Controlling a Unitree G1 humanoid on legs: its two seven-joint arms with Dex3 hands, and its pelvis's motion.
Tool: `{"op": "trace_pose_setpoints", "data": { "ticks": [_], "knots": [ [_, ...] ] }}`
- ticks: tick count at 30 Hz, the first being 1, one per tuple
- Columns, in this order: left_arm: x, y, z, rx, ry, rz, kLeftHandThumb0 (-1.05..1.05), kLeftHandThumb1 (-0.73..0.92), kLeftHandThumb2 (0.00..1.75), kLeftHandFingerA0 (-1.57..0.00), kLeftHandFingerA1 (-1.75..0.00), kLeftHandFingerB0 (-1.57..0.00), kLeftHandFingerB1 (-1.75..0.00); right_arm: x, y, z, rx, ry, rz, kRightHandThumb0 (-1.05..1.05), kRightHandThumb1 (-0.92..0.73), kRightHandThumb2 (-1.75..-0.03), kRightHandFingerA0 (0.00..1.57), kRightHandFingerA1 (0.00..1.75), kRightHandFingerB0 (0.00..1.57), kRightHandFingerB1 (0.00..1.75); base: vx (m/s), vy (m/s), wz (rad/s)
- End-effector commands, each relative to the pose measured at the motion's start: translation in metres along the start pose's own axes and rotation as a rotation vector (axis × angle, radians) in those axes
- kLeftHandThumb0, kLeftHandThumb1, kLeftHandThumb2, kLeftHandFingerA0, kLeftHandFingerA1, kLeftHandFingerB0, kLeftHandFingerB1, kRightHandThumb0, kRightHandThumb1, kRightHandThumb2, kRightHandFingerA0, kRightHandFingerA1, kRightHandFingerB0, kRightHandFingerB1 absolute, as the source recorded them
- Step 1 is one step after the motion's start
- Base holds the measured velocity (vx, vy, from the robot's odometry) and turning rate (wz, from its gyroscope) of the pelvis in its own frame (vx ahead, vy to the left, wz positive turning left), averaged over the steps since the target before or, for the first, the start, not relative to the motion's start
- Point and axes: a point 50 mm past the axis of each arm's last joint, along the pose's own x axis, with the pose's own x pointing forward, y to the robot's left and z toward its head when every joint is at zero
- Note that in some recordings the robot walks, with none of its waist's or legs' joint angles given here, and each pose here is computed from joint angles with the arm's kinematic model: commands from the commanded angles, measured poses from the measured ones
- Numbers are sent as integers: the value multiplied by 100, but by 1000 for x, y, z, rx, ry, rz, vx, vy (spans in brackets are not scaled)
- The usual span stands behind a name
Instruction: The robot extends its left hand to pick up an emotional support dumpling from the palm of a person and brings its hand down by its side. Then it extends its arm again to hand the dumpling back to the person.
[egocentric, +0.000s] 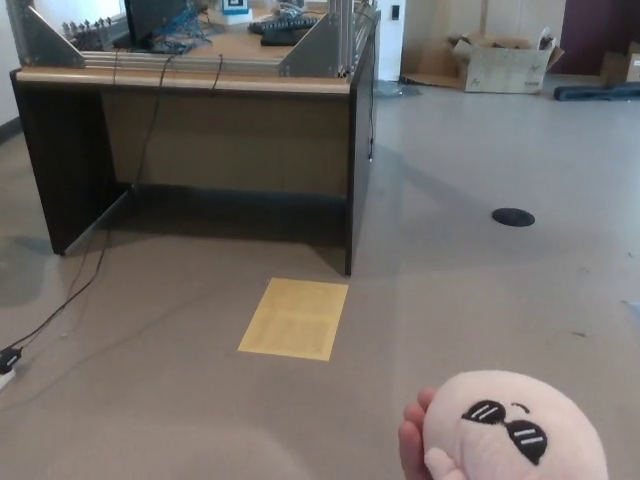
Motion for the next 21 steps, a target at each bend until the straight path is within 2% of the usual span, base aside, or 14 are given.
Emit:
{"op": "trace_pose_setpoints", "data": {
  "ticks": [1,2,4,5,7,10,11,12,13,16,17,18,19,21],
  "knots": [
    [1,34,50,23,-359,96,-54,41,66,-31,-44,-18,-36,4,-21,25,-1,-213,-77,-36,-57,-57,83,52,62,42,83,-1,2],
    [4,44,73,15,-447,94,-27,25,84,-12,-51,-8,-49,4,-23,27,-1,-216,-82,-36,-57,-57,85,52,62,42,0,0,0],
    [4,60,113,11,-588,81,-26,25,83,-10,-50,-6,-49,5,-26,28,-1,-221,-91,-35,-57,-56,85,52,62,41,0,0,0],
    [0,72,147,26,-692,58,-31,25,84,-1,-47,0,-47,6,-27,29,2,-229,-92,-34,-58,-56,84,52,62,41,0,0,0],
    [-11,88,196,85,-833,7,-33,23,84,-1,-48,0,-48,7,-27,31,4,-237,-93,-35,-58,-57,84,52,62,41,0,0,0],
    [-17,93,215,117,-879,-19,-33,23,84,-1,-48,0,-48,7,-27,31,3,-238,-93,-35,-58,-57,84,52,62,41,0,0,0],
    [-34,102,268,206,-1000,-90,-33,15,79,0,-48,0,-49,6,-27,30,-3,-236,-93,-36,-58,-58,84,53,61,41,0,0,0],
    [-40,104,282,235,-1032,-112,-33,15,79,0,-48,0,-49,6,-27,30,-4,-235,-93,-36,-58,-58,84,53,61,41,92,0,1],
    [-51,106,305,300,-1077,-146,-64,37,72,-10,-39,-6,-25,6,-27,30,-5,-233,-93,-38,-59,-57,83,51,61,40,0,0,0],
    [-60,107,322,346,-1099,-184,-64,38,72,-9,-38,-6,-24,6,-27,30,-7,-235,-91,-38,-59,-57,82,51,61,40,0,0,0],
    [-65,105,335,394,-1117,-205,-71,43,56,-13,-26,-7,-26,6,-27,30,-8,-237,-91,-38,-59,-58,83,52,61,40,0,0,0],
    [-70,103,345,430,-1128,-221,-71,43,56,-13,-26,-7,-26,6,-27,30,-9,-239,-92,-38,-59,-58,83,52,61,40,0,0,0],
    [-80,94,367,508,-1179,-262,-58,33,79,-1,-27,0,-26,7,-27,31,-4,-244,-93,-35,-58,-58,84,53,61,41,0,0,0],
    [-94,83,389,593,-1230,-305,-58,33,79,-1,-27,0,-26,7,-27,31,4,-248,-92,-35,-58,-58,84,53,61,41,0,0,0]
  ]
}}
